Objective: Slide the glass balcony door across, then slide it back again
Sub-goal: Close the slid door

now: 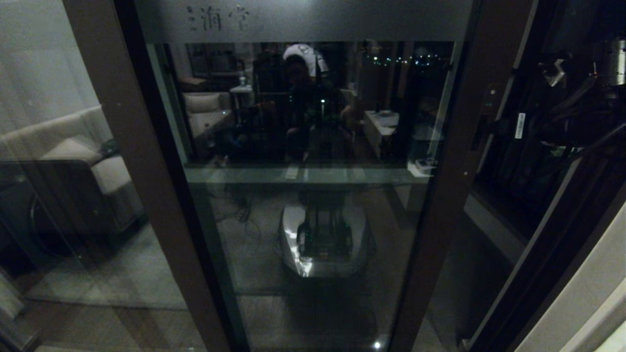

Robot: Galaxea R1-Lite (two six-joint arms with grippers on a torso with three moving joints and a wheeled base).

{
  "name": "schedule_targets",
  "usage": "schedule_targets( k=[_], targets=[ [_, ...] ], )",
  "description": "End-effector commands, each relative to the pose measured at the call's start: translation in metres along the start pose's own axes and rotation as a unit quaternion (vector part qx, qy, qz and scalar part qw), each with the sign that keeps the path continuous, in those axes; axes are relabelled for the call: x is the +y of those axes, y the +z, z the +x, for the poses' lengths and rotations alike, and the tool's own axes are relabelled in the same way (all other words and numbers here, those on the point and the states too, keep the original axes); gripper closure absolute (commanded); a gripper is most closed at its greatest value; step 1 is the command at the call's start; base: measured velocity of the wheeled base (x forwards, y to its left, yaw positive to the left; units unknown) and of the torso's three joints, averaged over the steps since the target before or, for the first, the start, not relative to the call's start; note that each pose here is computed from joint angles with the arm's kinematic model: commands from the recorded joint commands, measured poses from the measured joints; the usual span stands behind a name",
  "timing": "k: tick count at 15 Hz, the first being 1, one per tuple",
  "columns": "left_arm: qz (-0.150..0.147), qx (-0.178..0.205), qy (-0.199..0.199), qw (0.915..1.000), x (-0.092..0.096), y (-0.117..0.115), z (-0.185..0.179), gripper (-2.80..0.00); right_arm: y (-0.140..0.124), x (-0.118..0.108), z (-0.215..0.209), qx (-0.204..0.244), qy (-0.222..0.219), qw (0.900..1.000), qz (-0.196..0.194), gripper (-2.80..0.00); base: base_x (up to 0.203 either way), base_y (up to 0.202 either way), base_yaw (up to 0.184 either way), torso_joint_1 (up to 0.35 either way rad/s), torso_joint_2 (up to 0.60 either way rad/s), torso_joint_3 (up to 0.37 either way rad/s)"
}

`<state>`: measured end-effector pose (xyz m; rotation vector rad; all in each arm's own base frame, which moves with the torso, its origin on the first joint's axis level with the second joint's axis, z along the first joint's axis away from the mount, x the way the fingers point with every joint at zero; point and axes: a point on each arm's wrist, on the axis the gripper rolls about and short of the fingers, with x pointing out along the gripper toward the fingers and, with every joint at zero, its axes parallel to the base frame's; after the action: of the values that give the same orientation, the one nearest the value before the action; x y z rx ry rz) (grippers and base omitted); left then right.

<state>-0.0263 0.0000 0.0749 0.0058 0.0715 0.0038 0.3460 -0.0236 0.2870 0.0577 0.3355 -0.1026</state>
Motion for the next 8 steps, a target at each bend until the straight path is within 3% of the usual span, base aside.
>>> schedule_targets(
  k=[1,8],
  targets=[
    [0.0,0.0,0.0,1.0,0.0,0.0,0.0,0.0,-0.003,-0.002,0.008,0.007,-0.009,1.0,0.001,-2.8,0.0,0.0,0.0,0.0,0.0,0.0],
    [0.0,0.001,0.0,1.0,0.0,0.0,0.0,0.0,-0.001,-0.013,0.008,0.003,-0.025,1.0,-0.001,-2.8,0.0,0.0,0.0,0.0,0.0,0.0]
  ],
)
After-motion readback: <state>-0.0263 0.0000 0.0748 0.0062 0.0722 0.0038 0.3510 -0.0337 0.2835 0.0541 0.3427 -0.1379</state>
